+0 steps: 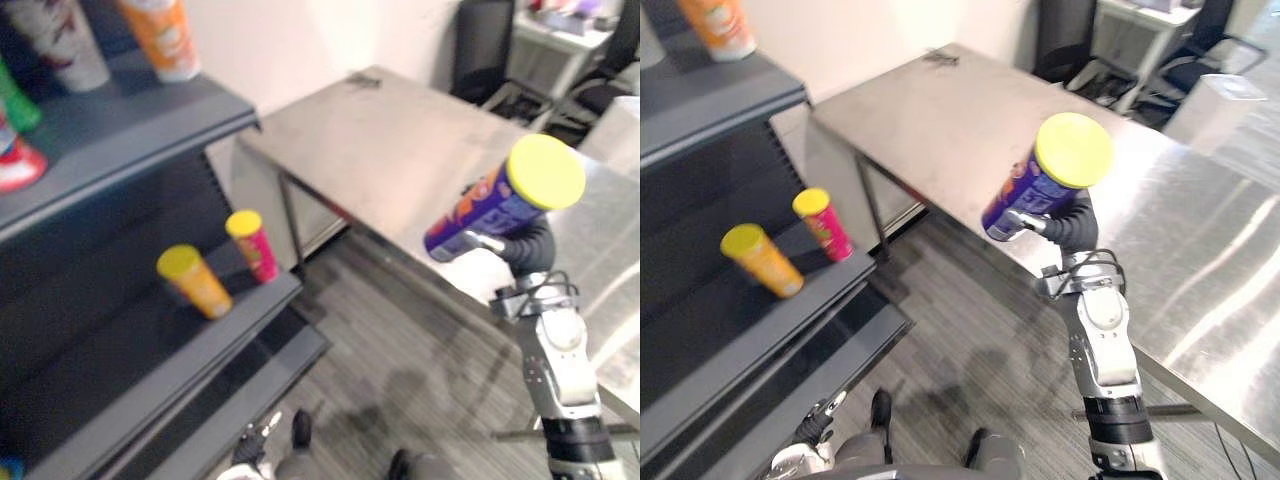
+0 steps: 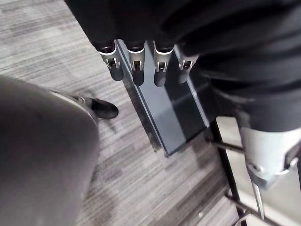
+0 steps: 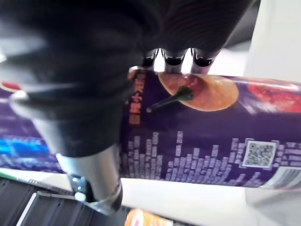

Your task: Put the gum and the chips on the shelf.

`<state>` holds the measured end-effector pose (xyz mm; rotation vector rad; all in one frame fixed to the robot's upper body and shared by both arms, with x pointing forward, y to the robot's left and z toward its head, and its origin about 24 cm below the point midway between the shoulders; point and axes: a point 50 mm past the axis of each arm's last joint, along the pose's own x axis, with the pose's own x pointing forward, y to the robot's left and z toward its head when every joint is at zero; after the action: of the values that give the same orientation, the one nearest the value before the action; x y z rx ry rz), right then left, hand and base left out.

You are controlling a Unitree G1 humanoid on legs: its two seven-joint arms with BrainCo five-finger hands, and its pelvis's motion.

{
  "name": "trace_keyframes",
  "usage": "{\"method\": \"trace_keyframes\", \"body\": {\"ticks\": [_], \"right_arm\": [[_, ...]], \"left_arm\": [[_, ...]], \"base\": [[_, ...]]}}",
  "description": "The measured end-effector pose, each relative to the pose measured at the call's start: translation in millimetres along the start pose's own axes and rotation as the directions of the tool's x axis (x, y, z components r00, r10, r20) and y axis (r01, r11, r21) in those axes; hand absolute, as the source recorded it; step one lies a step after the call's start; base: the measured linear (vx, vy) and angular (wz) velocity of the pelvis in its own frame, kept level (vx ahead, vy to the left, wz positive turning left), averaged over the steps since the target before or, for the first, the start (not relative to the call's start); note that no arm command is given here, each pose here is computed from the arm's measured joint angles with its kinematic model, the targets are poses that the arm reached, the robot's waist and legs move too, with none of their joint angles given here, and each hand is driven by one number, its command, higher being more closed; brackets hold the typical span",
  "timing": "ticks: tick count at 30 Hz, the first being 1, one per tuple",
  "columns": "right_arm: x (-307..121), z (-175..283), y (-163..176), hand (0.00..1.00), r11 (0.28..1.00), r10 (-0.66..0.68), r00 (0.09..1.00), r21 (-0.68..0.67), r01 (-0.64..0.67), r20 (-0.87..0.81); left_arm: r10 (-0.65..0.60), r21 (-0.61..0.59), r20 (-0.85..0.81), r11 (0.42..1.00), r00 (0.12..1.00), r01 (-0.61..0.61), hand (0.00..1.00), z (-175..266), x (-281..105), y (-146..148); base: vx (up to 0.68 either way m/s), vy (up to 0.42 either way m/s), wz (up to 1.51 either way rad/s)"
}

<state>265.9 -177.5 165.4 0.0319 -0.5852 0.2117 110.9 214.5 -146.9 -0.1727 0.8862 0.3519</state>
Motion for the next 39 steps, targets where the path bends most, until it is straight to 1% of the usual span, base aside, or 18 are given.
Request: {"method": "trace_keyframes", "body": {"ticks": [1, 4, 7, 9, 12, 15, 18, 22, 27, 36, 39], "right_arm": [[0, 0, -1, 1.00, 1.000, -0.004, 1.000, 0.000, 0.004, 0.001], [2, 9, -17, 1.00, 0.996, -0.085, 0.996, -0.029, 0.087, 0.041], [-3, 17, -38, 1.00, 0.978, -0.194, 0.978, -0.055, 0.199, 0.079], [-6, 14, -38, 1.00, 0.976, -0.211, 0.975, -0.040, 0.214, 0.067], [-11, 14, -43, 1.00, 0.970, -0.236, 0.970, -0.054, 0.239, 0.062], [-16, 20, -56, 1.00, 0.949, -0.298, 0.951, -0.080, 0.305, 0.084], [-20, 18, -60, 1.00, 0.927, -0.364, 0.927, -0.058, 0.370, 0.087], [-19, 22, -61, 1.00, 0.911, -0.388, 0.915, -0.105, 0.400, 0.112], [-20, 19, -60, 1.00, 0.902, -0.409, 0.906, -0.106, 0.419, 0.106], [-25, 15, -60, 1.00, 0.905, -0.402, 0.912, -0.115, 0.409, 0.080], [-23, 5, -56, 1.00, 0.914, -0.389, 0.920, -0.105, 0.391, 0.041]], "left_arm": [[0.004, 0.002, 0.003, 1.000, 1.000, -0.004, 0.00, 1, 0, 2], [0.023, -0.022, -0.004, 0.999, 1.000, -0.023, 0.00, 0, 0, 5], [0.028, -0.026, -0.016, 0.999, 0.999, -0.028, 0.00, -4, -1, 7], [0.057, -0.030, -0.062, 0.998, 0.996, -0.058, 0.00, -20, -8, 17], [0.050, -0.032, -0.096, 0.998, 0.994, -0.054, 0.00, -30, -13, 19], [0.047, -0.034, -0.095, 0.998, 0.994, -0.050, 0.00, -28, -11, 18], [0.076, -0.034, -0.073, 0.996, 0.994, -0.079, 0.00, -19, -8, 24], [0.087, -0.029, -0.051, 0.996, 0.995, -0.088, 0.00, -11, -5, 25], [0.124, -0.057, -0.036, 0.990, 0.992, -0.126, 0.00, -6, -5, 36], [0.090, -0.070, -0.039, 0.993, 0.995, -0.093, 0.00, -9, -4, 27], [0.072, -0.083, -0.033, 0.994, 0.997, -0.075, 0.00, -9, -4, 21]], "base": [[-0.12, -0.085, 1.47], [-0.08, -0.110, 1.59], [-0.15, -0.065, 1.70], [-0.17, -0.100, 1.36], [-0.17, 0.059, 1.05], [-0.17, 0.226, 0.82], [-0.10, 0.245, 0.40], [-0.08, 0.247, 0.18], [-0.09, 0.147, -0.26], [0.04, 0.022, -0.01], [0.14, 0.043, 0.10]]}}
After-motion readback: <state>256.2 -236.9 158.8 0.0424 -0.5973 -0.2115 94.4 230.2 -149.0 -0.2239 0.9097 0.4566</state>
